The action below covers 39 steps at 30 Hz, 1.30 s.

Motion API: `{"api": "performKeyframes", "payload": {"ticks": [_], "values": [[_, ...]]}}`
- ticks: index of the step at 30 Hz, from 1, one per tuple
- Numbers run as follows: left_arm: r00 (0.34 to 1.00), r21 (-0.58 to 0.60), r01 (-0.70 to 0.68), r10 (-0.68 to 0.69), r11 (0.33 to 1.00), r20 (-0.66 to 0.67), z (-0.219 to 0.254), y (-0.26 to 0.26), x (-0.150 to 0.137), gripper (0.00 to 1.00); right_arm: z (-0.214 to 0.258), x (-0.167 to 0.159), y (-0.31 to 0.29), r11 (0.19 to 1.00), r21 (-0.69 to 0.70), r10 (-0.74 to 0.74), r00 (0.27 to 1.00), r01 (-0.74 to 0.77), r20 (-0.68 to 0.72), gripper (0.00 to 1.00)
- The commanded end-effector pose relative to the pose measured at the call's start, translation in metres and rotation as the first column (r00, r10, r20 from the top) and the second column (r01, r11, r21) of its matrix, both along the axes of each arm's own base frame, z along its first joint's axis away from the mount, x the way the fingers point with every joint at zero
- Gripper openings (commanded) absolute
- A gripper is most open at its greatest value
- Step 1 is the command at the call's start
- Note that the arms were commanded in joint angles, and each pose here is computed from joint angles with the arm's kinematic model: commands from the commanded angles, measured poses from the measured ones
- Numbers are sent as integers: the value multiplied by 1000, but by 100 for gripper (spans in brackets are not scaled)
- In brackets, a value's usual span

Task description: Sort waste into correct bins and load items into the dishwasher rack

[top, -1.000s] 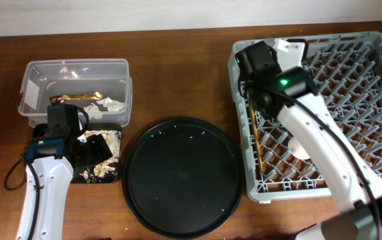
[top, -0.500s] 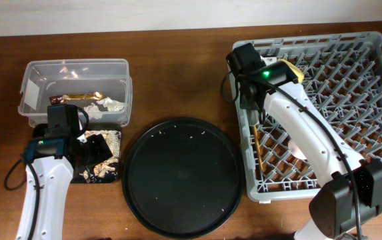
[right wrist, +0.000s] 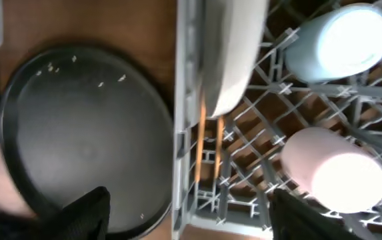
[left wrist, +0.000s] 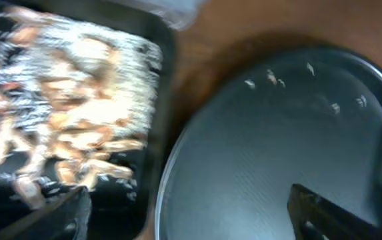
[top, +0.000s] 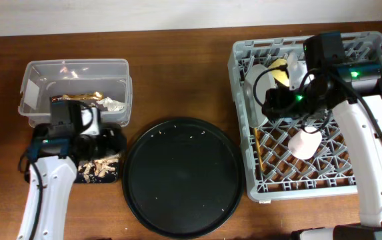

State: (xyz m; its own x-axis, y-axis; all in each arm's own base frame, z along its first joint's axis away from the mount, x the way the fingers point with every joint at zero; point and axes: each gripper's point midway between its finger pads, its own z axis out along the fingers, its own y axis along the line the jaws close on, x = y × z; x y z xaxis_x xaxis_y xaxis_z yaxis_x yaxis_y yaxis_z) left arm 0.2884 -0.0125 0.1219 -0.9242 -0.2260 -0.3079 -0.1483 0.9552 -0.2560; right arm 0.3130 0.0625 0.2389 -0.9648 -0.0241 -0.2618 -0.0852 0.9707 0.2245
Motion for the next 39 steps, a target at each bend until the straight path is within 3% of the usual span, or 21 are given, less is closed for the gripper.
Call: {"api": "performKeyframes", "payload": {"ticks": [1,4,9,10,13,16,20,35,39], "values": [[981,-44,188,-190,981,-45,0,-31,-23,97,1,-8,6,998,42,50,998,-49,-24,72],[963,-66,189,-198,980,-184,-7,-33,-57,97,1,-20,-1,1000,4,27,998,-27,-56,69],[963,-63,196,-204,979,-174,-1,-33,-64,96,13,-44,-9,1000,-16,1,995,1,97,69],[970,-53,198,-204,979,-134,5,-33,-62,96,14,-50,-10,1000,-15,0,988,2,153,70],[982,21,190,-190,982,3,22,-26,-65,96,11,-71,-11,1000,1,-4,935,4,355,97],[956,77,197,-209,977,208,54,-25,-74,97,0,-101,-14,1000,8,-7,894,4,449,99],[871,128,170,-210,977,444,94,-26,-87,99,-2,-129,-19,1000,-3,-12,882,15,471,98],[857,134,166,-210,977,470,100,-26,-93,99,-1,-133,-19,1000,-4,-11,876,15,482,99],[857,134,166,-210,977,470,100,-26,-93,99,3,-130,-29,995,-98,49,804,11,592,99]]}}
